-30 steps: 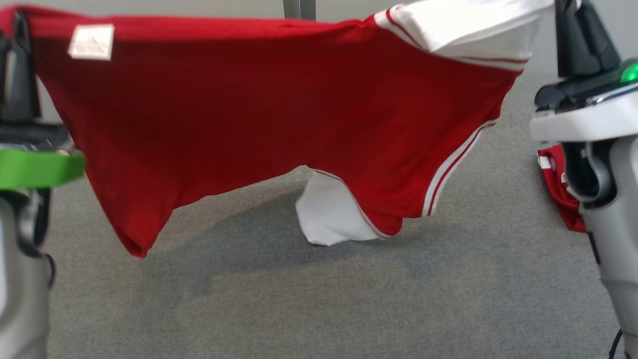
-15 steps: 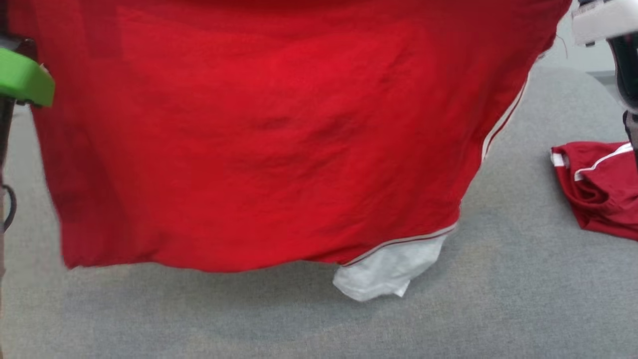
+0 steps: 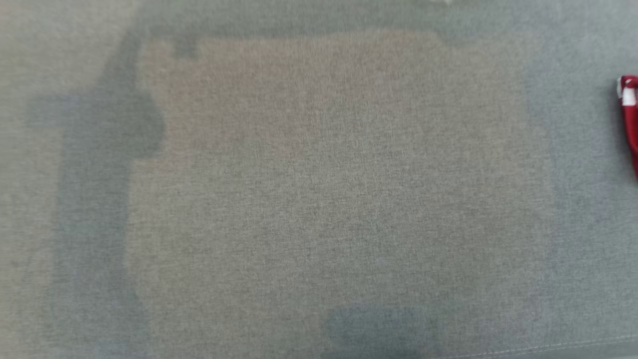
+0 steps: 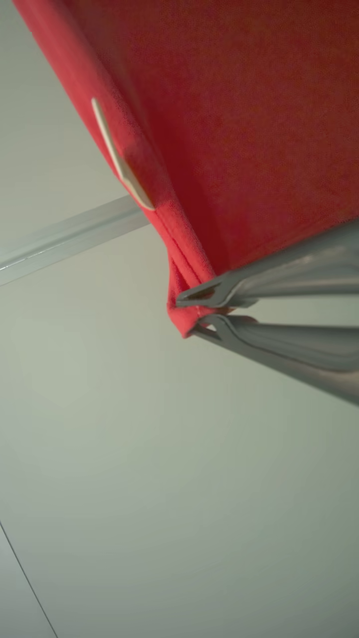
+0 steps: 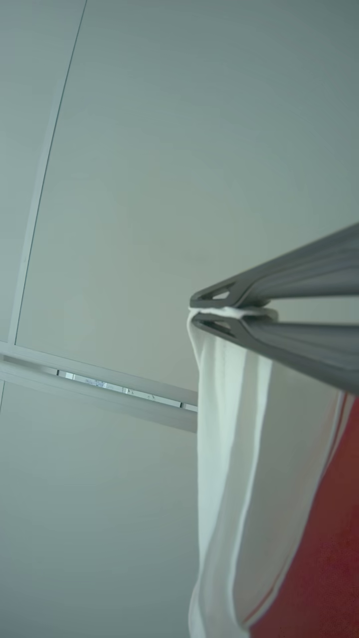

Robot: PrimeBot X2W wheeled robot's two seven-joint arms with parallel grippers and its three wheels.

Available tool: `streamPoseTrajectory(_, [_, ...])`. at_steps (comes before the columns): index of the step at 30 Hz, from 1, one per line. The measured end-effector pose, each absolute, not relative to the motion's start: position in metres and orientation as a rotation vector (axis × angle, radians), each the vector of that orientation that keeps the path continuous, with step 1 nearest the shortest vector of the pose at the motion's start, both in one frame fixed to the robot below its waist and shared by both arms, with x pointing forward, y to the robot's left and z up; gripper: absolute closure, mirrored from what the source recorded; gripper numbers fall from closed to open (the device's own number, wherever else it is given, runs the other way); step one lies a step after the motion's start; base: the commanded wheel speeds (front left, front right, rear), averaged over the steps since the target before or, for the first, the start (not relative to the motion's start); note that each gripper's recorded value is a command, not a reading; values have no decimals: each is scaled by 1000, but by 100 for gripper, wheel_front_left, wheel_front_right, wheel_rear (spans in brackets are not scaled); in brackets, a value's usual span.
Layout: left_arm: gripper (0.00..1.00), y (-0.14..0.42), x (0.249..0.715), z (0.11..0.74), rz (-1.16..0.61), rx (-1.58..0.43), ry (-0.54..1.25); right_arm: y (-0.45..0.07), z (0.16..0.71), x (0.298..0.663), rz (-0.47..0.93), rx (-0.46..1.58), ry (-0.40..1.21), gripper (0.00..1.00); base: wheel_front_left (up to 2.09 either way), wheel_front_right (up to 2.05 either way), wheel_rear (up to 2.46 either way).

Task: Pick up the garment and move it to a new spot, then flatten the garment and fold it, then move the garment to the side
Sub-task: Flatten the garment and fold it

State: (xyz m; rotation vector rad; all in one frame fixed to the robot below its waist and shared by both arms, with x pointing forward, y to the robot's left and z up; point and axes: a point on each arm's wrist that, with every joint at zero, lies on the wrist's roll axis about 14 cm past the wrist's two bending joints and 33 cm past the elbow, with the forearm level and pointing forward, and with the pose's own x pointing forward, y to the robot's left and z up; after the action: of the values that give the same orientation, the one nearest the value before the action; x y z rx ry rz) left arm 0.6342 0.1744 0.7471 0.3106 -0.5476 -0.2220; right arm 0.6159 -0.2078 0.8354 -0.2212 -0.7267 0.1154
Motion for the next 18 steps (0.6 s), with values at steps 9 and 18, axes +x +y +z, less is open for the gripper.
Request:
streamPoseTrajectory(9, [100, 184, 652, 555, -221, 176, -144, -208, 653, 649, 165, -128, -370, 100, 0, 0, 0])
streamPoseTrajectory(18, [100, 182, 530, 405, -123, -57, 207, -220, 488, 539, 135, 48, -4, 100, 0, 0, 0])
